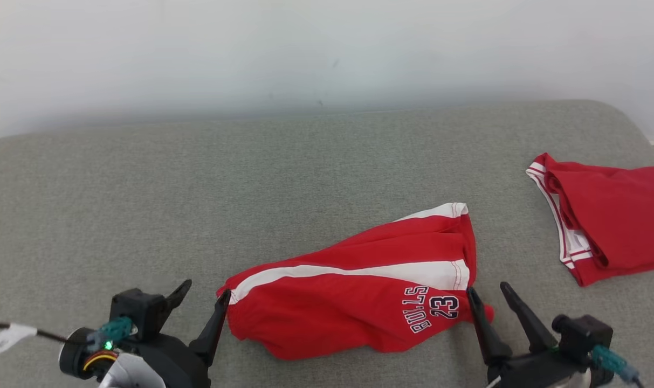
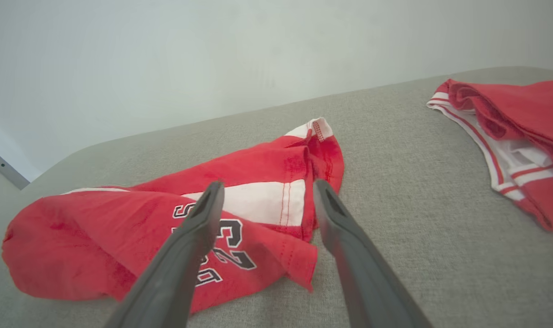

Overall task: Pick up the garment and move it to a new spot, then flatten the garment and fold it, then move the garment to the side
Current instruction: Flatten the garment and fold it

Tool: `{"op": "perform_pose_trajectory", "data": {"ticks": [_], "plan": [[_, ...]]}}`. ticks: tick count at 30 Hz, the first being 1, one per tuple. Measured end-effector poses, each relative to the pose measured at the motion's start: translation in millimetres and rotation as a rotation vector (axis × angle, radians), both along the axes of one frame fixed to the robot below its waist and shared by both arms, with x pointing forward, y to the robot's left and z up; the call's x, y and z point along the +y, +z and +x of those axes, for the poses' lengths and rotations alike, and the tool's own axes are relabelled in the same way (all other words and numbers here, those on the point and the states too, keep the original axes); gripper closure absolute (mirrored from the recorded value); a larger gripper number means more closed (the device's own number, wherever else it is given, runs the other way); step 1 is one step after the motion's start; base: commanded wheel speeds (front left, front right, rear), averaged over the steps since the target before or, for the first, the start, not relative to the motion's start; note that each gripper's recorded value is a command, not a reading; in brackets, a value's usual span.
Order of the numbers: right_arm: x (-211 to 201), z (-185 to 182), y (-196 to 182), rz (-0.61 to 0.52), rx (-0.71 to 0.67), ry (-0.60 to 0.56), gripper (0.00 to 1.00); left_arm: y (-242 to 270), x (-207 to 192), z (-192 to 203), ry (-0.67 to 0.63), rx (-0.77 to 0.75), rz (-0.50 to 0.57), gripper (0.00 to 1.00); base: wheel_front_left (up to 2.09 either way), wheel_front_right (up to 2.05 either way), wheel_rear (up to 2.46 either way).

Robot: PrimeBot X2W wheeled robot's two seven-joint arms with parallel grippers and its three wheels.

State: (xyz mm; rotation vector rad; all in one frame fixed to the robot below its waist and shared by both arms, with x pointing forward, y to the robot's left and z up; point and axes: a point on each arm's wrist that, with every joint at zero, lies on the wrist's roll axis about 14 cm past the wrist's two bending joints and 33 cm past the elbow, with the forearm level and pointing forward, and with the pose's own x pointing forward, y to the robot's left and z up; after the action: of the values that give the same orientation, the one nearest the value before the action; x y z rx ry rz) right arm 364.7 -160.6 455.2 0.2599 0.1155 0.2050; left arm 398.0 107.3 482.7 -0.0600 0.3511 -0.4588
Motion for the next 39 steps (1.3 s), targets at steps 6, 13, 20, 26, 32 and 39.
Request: {"op": "perform_pose_trajectory", "data": {"ticks": [6,13,20,26,32,39], "plan": [[7,29,-4,0.016,0.069,0.065,0.0,23,2,-9,0.065,-0.169,-0.035,0.0,0.0,0.0,0.0],[11,50,-26,-0.002,0.209,0.11,0.0,30,-2,-22,0.136,-0.246,-0.109,0.0,0.0,0.0,0.0],[20,48,-56,-0.001,0.317,0.135,0.0,22,-4,-28,0.16,-0.227,-0.128,0.0,0.0,0.0,0.0],[28,43,-63,-0.022,0.317,0.168,0.0,20,-4,-29,0.158,-0.234,-0.114,0.0,0.0,0.0,0.0],[36,41,-56,-0.054,0.266,0.208,1.0,23,-10,-28,0.138,-0.245,-0.116,0.0,0.0,0.0,0.0],[33,47,-44,-0.097,0.203,0.222,1.0,23,-15,-27,0.124,-0.247,-0.117,0.0,0.0,0.0,0.0]]}}
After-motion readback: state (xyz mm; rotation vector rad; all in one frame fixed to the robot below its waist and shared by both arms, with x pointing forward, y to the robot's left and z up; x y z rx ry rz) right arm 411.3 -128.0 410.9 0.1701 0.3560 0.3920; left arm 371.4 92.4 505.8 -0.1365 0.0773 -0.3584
